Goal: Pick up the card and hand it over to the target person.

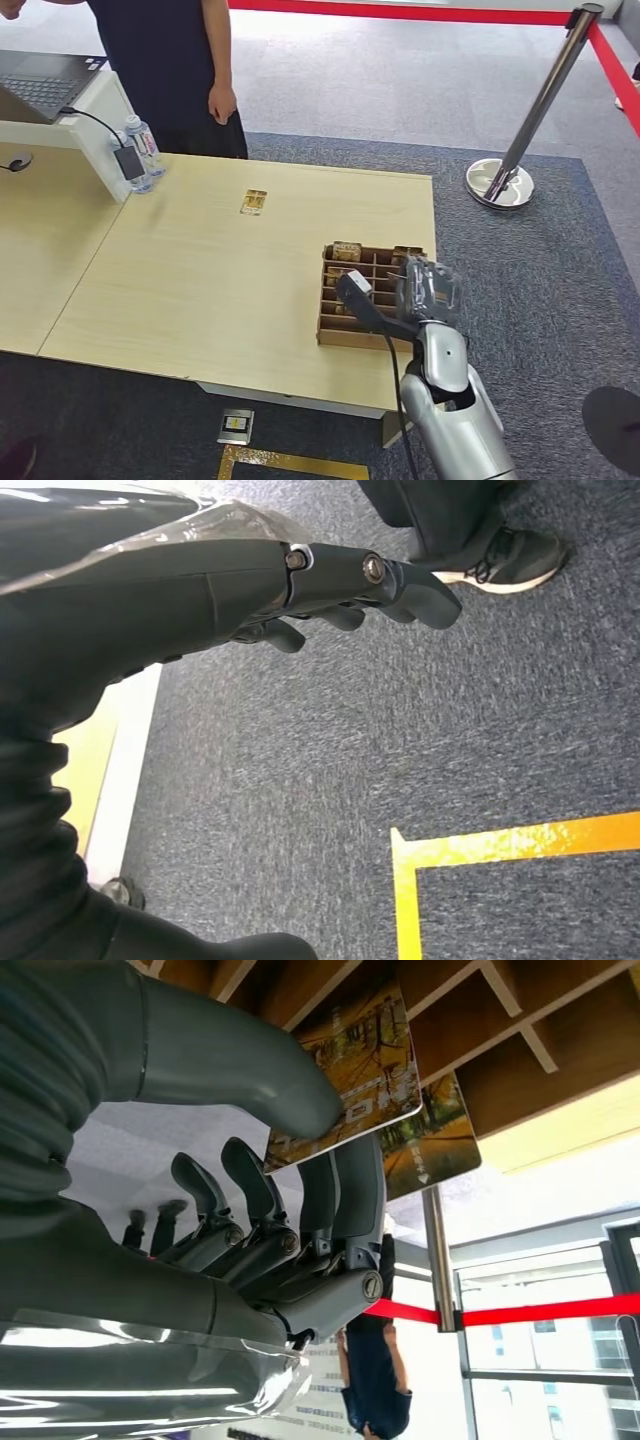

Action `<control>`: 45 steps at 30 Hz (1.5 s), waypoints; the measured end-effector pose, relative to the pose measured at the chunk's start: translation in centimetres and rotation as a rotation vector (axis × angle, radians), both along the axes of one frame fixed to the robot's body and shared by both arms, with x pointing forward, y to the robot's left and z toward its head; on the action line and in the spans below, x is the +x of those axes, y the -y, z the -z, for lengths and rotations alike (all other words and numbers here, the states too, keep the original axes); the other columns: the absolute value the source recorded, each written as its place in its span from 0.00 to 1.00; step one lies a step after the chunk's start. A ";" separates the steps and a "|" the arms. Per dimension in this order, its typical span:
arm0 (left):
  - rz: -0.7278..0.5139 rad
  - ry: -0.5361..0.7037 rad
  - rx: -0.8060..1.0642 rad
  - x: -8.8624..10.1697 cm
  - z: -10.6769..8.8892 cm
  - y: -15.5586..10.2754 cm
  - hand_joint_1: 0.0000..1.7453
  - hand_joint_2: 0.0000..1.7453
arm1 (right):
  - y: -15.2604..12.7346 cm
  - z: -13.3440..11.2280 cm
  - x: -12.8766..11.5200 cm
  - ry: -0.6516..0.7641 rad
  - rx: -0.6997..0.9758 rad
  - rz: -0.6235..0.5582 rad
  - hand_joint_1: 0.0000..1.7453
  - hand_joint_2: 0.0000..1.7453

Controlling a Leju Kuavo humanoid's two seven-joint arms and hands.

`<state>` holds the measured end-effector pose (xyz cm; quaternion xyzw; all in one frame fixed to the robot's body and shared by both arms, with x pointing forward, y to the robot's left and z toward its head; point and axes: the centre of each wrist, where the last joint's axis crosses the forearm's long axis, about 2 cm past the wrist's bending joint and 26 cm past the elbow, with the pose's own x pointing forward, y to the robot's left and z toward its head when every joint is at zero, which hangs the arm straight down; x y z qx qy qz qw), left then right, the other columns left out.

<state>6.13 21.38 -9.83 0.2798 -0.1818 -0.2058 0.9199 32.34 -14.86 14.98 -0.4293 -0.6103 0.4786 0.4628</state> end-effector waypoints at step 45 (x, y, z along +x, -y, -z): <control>0.011 0.014 0.014 0.2 0.0 -0.4 0.00 1.00 | -8.2 -11.4 9.0 -0.030 0.143 -0.276 0.86 1.00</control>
